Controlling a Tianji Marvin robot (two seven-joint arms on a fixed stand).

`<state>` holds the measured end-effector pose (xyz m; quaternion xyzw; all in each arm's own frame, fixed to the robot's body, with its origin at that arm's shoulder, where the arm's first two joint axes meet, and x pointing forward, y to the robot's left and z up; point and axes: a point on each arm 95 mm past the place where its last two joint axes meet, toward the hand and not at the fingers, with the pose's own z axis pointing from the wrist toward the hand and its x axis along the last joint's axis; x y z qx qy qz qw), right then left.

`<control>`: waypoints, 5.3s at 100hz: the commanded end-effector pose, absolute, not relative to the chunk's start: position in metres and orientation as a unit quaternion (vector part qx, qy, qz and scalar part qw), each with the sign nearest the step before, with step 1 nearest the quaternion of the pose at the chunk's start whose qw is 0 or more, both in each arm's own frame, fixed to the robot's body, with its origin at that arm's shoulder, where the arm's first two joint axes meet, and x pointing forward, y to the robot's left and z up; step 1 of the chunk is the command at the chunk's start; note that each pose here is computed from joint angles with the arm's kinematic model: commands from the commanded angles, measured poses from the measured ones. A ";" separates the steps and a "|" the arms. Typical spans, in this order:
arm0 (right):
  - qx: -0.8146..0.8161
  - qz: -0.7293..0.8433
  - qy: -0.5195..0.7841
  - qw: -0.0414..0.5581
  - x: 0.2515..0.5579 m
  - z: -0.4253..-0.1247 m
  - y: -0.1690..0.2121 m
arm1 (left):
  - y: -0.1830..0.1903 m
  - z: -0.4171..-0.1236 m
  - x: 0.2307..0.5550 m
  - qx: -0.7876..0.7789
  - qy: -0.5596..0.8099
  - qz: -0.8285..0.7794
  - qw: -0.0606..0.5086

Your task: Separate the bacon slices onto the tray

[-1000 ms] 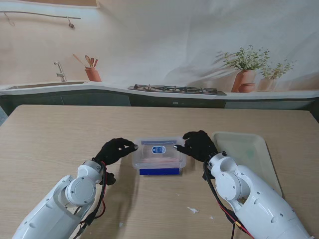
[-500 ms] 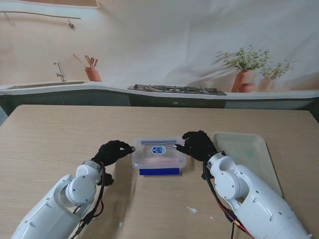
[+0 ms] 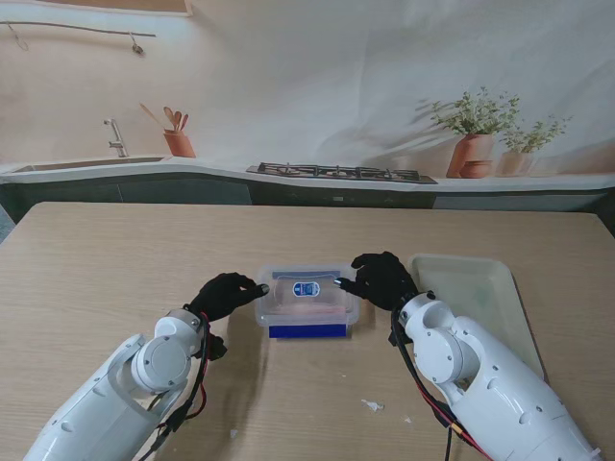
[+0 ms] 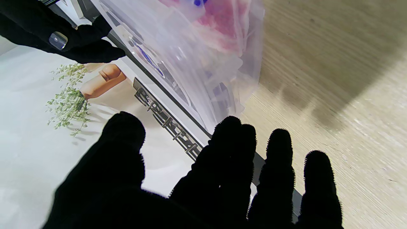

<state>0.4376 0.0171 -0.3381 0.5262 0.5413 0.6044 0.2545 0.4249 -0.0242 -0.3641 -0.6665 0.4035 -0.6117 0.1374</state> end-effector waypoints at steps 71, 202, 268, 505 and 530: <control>0.524 0.629 0.529 0.222 0.433 -0.333 0.034 | -0.038 -0.356 0.415 -0.662 0.394 -0.626 0.121; 0.522 0.562 0.548 0.333 0.438 -0.350 0.014 | -0.042 -0.358 0.415 -0.668 0.391 -0.621 0.122; 0.606 0.602 0.465 0.232 0.435 -0.340 0.027 | -0.044 -0.358 0.415 -0.667 0.389 -0.624 0.118; 0.512 0.574 0.558 0.310 0.434 -0.335 0.026 | -0.013 -0.367 0.415 -0.685 0.382 -0.594 0.178; 0.510 0.573 0.562 0.310 0.434 -0.335 0.027 | -0.010 -0.366 0.416 -0.686 0.382 -0.590 0.189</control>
